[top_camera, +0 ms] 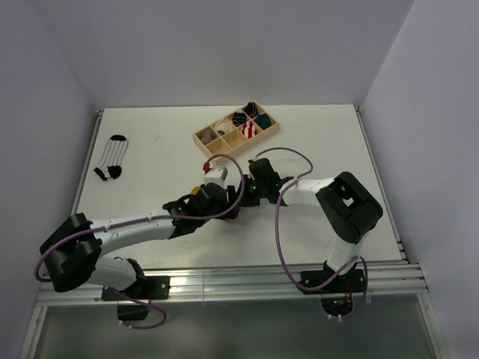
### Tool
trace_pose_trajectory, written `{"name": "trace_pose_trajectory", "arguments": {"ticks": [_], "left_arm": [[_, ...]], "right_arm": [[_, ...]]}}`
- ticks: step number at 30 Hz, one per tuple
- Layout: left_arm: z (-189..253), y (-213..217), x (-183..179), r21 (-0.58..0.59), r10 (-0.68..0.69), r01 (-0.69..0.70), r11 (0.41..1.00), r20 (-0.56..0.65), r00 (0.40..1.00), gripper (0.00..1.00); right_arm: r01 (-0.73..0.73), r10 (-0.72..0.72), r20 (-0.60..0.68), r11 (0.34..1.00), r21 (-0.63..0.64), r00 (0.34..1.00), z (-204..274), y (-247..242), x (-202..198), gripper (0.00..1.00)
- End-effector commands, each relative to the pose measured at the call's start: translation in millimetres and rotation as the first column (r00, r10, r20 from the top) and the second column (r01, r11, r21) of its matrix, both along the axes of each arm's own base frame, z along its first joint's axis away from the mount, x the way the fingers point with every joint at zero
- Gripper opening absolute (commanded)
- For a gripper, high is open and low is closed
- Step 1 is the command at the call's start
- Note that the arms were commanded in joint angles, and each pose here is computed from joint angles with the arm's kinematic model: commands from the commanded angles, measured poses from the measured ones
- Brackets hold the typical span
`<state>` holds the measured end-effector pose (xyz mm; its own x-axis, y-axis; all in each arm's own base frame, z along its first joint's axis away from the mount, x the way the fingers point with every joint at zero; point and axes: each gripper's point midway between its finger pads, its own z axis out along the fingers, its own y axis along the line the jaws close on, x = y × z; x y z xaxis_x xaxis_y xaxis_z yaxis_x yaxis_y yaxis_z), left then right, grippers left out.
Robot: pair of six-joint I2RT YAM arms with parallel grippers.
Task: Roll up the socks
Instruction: Roll the sock at the center of the board.
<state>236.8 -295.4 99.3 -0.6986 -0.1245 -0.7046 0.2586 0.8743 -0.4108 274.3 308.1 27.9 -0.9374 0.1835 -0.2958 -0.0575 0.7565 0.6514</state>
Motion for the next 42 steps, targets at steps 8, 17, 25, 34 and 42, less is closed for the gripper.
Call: {"name": "trace_pose_trajectory", "arguments": {"ticks": [8, 17, 25, 34, 42], "left_arm": [[-6, -2, 9, 0.311, -0.046, -0.030, 0.950, 0.233, 0.971, 0.57], [-47, -15, -2, 0.426, -0.091, -0.004, 0.905, 0.203, 0.975, 0.51], [-76, -5, -3, 0.501, -0.053, -0.036, 0.864, 0.162, 0.985, 0.46], [-91, -1, -5, 0.534, -0.039, -0.038, 0.845, 0.132, 0.990, 0.01], [-78, -8, -10, 0.381, -0.058, 0.034, 0.924, 0.050, 0.997, 0.01]], "right_arm": [[-0.027, 0.027, 0.027, 1.000, 0.003, 0.999, 20, 6, 0, 0.00], [-0.034, 0.034, 0.000, 0.999, 0.009, 0.999, 14, 8, -3, 0.00], [-0.045, 0.045, 0.000, 0.999, 0.013, 0.999, 14, 8, -4, 0.00], [-0.054, 0.053, 0.009, 0.995, 0.090, 0.999, 23, 14, -9, 0.01], [0.000, -0.026, 0.112, 0.974, 0.226, 0.993, 60, 3, 7, 0.36]]}}
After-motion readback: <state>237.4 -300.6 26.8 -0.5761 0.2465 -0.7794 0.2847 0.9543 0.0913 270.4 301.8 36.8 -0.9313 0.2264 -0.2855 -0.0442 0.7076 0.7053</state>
